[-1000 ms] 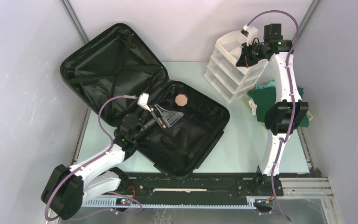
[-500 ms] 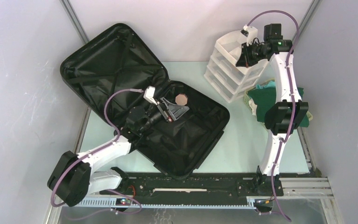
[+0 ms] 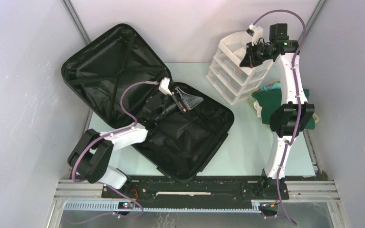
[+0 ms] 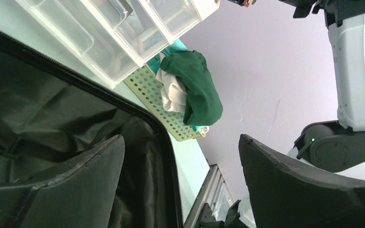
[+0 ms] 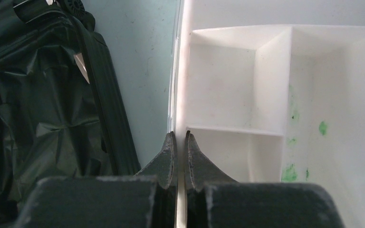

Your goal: Open, take out, and arrange the luggage

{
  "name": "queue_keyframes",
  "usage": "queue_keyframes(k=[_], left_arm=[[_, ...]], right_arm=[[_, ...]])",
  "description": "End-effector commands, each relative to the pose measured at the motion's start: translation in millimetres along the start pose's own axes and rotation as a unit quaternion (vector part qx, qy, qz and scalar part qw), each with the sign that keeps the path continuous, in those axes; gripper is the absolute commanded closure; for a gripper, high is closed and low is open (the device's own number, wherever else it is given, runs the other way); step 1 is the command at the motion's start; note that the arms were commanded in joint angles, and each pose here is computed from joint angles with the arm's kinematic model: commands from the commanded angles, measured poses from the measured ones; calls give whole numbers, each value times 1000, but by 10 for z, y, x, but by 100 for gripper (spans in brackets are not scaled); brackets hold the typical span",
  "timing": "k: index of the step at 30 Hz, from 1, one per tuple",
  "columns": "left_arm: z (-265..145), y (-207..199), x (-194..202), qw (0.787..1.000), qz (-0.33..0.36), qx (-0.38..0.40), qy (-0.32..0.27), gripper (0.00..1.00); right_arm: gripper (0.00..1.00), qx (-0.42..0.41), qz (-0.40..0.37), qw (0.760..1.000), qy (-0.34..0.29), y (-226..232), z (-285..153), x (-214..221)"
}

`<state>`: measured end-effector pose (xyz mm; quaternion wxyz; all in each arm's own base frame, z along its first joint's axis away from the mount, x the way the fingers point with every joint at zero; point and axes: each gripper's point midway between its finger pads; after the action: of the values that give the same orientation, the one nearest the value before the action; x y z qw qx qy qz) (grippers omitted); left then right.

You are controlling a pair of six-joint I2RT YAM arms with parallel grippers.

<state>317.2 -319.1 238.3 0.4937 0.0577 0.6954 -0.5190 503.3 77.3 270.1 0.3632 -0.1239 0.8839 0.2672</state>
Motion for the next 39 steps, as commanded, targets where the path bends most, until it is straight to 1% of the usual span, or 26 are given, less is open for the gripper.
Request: queue_keyframes(k=[1,7,13,18,27,32,39], left_arm=[[250,-260,-263,999,-6,43,-29,6],[547,-265,-258,998,-21,52,-20,6],[665,-196,-199,999,-28,43,-18,6],[812,-111,-229,999,-34,28,-22,6],[1307,-4,-314,999,-43,-5,-32,6],[1530,275,-306,997,-43,-56,-40,6],[1820,681,-348,991,-55,-117,-33,6]], right_arm=[[100,-31,-81,988,-126,537,-663,-692],[100,-39,-82,987,-131,586,-693,-714],[100,-45,-81,987,-130,603,-702,-703],[100,-48,-81,987,-132,606,-706,-715],[100,-63,-65,985,-148,608,-794,-787],[100,-67,-64,983,-157,610,-815,-833],[100,-65,-49,984,-157,455,-756,-848]])
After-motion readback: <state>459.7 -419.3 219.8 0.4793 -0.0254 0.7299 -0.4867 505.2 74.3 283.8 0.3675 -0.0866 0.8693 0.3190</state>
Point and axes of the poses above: each gripper's point midway between its finger pads, its own z axis out along the fingers, its own y axis along the line the jaws close on, x = y × z, and after that the axes turned 15 degrees about z, right-handed
